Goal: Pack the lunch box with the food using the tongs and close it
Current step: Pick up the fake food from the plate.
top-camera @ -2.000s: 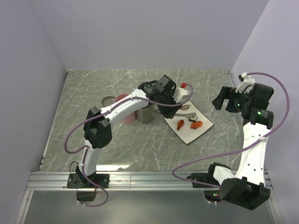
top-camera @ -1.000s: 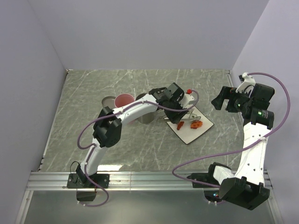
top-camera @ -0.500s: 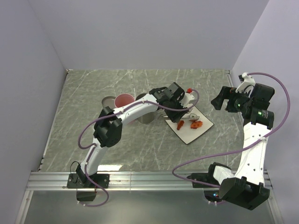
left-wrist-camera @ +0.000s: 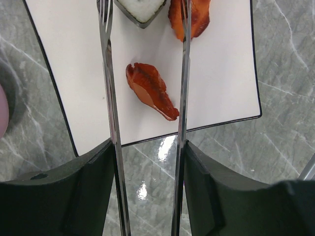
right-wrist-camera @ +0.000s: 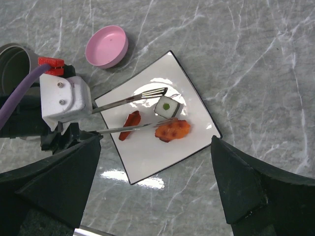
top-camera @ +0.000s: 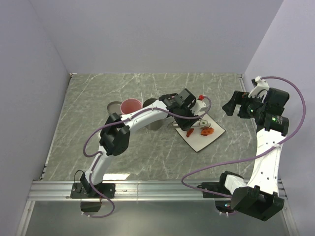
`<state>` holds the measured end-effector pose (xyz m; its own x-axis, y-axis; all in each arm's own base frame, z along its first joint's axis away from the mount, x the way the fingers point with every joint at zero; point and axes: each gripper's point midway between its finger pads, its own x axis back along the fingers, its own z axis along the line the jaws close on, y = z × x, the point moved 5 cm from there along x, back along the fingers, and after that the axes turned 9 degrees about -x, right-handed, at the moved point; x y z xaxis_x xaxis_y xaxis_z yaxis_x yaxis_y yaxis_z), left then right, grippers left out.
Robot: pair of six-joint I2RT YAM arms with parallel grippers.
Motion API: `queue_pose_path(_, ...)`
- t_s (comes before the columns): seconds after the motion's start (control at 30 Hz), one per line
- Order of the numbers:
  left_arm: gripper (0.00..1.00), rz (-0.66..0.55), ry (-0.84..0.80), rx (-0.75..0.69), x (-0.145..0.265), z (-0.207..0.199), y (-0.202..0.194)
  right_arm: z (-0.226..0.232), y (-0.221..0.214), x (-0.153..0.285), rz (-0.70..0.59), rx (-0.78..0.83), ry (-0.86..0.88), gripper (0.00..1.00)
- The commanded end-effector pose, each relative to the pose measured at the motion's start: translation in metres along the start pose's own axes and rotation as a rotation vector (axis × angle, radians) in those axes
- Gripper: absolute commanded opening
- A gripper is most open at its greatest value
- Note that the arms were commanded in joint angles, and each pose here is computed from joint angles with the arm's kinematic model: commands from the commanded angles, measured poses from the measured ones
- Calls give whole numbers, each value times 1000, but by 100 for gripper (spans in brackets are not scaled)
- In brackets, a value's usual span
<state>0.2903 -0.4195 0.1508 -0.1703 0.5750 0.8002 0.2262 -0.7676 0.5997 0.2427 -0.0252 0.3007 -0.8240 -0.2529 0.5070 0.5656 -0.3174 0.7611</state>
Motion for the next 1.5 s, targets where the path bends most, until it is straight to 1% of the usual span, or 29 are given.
queue_pose_path(0.0, 59, -56, 5, -21, 4, -4, 20, 4, 14, 4, -49, 23, 11, 100)
queue_pose_path(0.3, 58, -21, 16, -4, -8, -1, 14, 3, 14, 4, -50, 26, 10, 100)
queue_pose_path(0.53, 57, -21, 50, 12, -2, 6, 14, 2, 14, 4, -51, 24, 7, 100)
queue_pose_path(0.7, 57, -17, 90, 30, 6, 19, 10, 3, 13, 4, -51, 26, 12, 100)
queue_pose_path(0.93, 54, -15, 72, 25, 6, 19, 7, 3, 14, 5, -55, 25, 11, 100)
queue_pose_path(1.03, 51, -16, 55, 24, 3, 18, 9, 3, 13, 6, -55, 26, 10, 100)
queue_pose_path(1.27, 36, -42, 37, 32, 10, 15, 15, 4, 14, 6, -55, 25, 11, 100)
queue_pose_path(1.47, 27, -111, 72, 9, 45, 14, 34, 5, 14, 7, -56, 23, 15, 100)
